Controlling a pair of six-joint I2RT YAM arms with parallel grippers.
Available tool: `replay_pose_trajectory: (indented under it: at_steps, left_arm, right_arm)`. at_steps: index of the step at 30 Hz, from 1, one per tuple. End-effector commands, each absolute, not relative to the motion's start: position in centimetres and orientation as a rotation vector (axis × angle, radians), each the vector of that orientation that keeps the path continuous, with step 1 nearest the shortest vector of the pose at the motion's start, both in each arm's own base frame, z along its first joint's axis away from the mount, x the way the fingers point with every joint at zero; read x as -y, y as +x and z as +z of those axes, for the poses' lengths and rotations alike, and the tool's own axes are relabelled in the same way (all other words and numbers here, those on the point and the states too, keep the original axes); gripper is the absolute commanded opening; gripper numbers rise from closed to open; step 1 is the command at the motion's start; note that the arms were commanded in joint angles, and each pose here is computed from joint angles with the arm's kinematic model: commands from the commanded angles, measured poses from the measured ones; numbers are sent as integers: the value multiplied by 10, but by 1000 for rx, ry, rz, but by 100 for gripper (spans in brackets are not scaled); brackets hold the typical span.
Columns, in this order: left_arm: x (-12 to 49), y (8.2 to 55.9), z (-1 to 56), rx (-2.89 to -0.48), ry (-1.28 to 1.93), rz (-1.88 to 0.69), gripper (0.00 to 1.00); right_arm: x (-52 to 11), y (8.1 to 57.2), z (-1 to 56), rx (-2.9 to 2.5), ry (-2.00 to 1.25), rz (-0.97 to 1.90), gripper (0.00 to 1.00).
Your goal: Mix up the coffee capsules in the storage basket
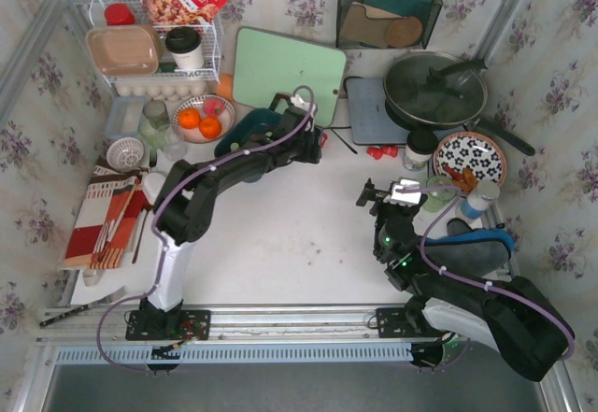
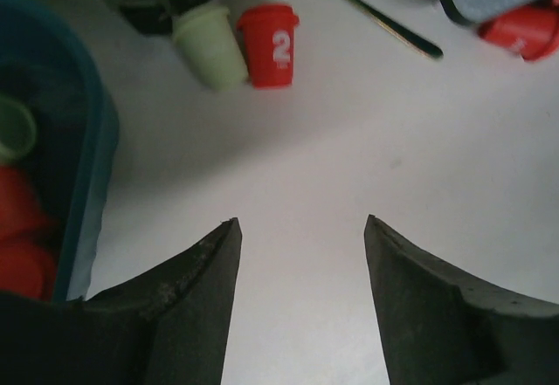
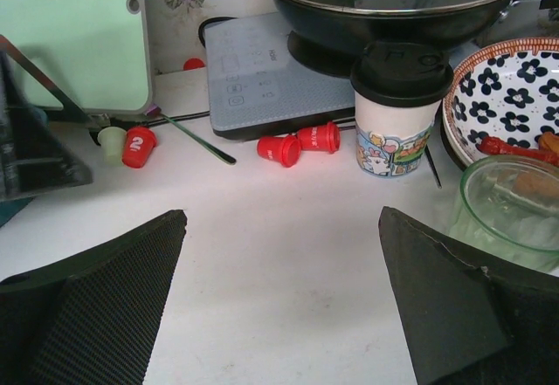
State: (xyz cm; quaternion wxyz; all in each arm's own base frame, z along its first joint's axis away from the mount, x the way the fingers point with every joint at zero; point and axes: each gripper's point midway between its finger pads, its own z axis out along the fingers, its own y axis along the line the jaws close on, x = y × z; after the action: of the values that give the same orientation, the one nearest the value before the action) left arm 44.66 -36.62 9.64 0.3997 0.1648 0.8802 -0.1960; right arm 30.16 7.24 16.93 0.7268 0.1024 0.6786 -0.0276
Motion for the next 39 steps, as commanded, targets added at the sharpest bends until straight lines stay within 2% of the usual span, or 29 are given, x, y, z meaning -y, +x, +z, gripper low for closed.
replay_pose_trajectory:
  at_steps: [1,9,15,27,30,32,39]
  left_arm:
    - [376,478,88,-2206,381,-435,62]
    - [374,519,60,-2225,379,-262,52]
    - [359,536,36,-2303,344,-141,50]
    - [345,546,20,-2407,237,-251,50]
    - [350,547,15,-2431,237,-335,52]
    - [353,548,12,-2445,213,-387,58]
    - [370,547,13,-2424,250,-535,56]
  right_arm:
    - [-71,301,176,-1470,258,-47,100]
    - [-74,301,178,-1466,257,-15,100]
    - [-75,300,180,-1463,259,-1,100]
    - [-78,300,180,-1464,254,18,100]
    - [-79,300,179,-1468,249,19,100]
    - [-79,301,178,-1469,246,20,100]
    - [-83,303,176,-1479,224,25,100]
